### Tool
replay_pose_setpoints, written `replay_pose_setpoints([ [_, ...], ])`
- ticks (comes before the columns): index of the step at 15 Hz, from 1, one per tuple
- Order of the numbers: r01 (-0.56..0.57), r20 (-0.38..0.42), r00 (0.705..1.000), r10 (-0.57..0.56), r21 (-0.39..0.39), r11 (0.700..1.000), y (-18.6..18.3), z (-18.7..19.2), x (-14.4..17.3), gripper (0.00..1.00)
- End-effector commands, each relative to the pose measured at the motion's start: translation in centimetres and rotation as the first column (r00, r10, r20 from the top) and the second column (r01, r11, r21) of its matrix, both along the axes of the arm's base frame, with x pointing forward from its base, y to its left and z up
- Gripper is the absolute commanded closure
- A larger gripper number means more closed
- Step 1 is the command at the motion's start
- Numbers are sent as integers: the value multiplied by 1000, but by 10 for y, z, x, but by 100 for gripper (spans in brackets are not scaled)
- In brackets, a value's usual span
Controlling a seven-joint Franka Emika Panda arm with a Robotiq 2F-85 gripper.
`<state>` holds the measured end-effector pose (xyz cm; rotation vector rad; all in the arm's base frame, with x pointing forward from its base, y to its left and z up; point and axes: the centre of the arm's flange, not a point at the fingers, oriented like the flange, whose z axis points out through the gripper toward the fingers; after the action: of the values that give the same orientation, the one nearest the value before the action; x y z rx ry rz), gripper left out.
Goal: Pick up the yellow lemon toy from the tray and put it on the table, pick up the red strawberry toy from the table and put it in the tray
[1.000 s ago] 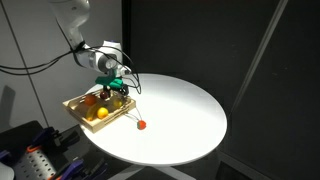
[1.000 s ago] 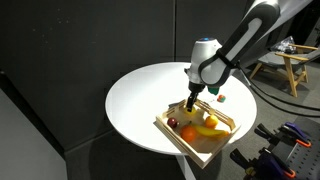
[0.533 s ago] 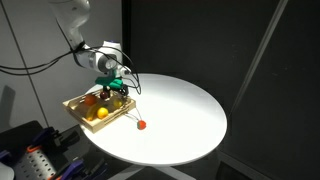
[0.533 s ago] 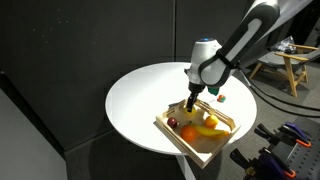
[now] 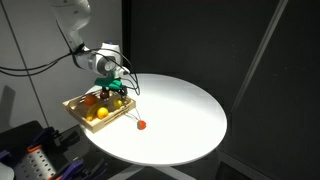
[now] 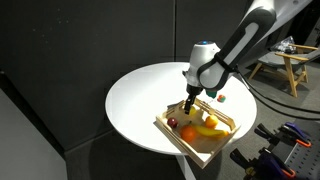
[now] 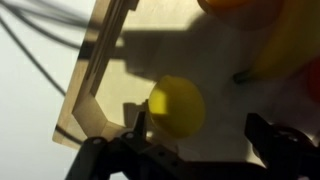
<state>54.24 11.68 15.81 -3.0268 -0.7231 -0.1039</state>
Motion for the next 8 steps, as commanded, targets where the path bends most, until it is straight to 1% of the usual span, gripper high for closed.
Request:
replay_pose_setpoints([
  [1, -9, 32, 999, 9, 7, 1000, 3, -4, 8, 0],
  [8, 0, 41, 999, -1, 10, 1000, -1, -9, 10, 0],
])
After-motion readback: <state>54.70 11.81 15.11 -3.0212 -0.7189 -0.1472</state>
